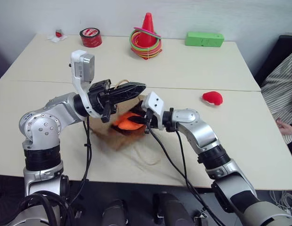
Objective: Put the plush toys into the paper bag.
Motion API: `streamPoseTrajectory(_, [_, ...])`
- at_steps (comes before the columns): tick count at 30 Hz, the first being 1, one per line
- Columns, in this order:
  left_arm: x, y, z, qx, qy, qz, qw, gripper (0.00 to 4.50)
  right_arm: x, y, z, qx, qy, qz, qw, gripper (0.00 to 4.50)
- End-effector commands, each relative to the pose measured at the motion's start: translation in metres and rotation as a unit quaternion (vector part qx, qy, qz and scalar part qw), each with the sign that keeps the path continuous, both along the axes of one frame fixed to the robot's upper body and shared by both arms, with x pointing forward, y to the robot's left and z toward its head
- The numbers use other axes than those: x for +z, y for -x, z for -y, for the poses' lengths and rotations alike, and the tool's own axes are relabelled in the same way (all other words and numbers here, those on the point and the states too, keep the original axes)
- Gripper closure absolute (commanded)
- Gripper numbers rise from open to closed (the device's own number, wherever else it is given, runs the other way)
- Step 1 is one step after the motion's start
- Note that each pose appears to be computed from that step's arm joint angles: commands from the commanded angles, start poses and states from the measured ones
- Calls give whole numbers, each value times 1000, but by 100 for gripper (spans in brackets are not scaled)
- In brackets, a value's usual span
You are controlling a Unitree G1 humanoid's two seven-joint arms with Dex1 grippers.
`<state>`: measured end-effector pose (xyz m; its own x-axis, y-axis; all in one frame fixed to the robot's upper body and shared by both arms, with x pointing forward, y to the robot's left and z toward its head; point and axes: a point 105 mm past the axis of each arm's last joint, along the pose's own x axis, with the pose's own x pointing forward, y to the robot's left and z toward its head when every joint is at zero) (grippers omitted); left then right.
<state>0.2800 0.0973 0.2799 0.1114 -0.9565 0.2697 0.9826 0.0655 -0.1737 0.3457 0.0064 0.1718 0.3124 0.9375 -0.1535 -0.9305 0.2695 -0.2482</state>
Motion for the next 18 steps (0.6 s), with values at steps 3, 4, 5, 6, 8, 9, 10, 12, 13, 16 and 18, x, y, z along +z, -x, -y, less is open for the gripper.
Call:
streamPoseTrajectory(3, [11, 5, -4, 0, 20, 18, 1000, 450, 25, -6, -5, -7, -23, 27, 999, 440])
streamPoseTrajectory(4, [11, 5, -4, -1, 22, 17, 1000, 450, 26, -6, -8, -6, -23, 28, 999, 440])
streamPoseTrajectory(5, [11, 4, -2, -1, 27, 16, 1000, 450, 23, -4, -15, -3, -17, 27, 999, 440])
streamPoseTrajectory(6, [10, 3, 0, -2, 33, 15, 999, 450, 14, 1, -25, 6, -4, 22, 1000, 440])
streamPoseTrajectory(8, [9, -2, 2, 9, 44, 15, 999, 450, -3, 7, -38, 15, 16, 16, 1000, 440])
streamPoseTrajectory(9, [8, -5, 1, 15, 49, 17, 999, 450, -11, 7, -41, 12, 28, 23, 999, 440])
streamPoseTrajectory(10, [7, -6, -1, 20, 52, 19, 998, 450, -15, 6, -42, 9, 34, 28, 999, 440])
streamPoseTrajectory(12, [1, -8, -1, 21, 51, 15, 998, 450, -19, 1, -43, -6, 15, 23, 1000, 440])
streamPoseTrajectory(13, [-2, -8, -1, 18, 49, 13, 999, 450, -18, 1, -44, -7, -7, 7, 1000, 440])
streamPoseTrajectory(16, [-7, -10, 1, 16, 46, 18, 999, 450, -21, 7, -44, 24, -5, 7, 1000, 341])
streamPoseTrajectory(18, [-5, -12, -1, 21, 50, 23, 998, 450, -8, 5, -40, 17, -28, 23, 999, 268])
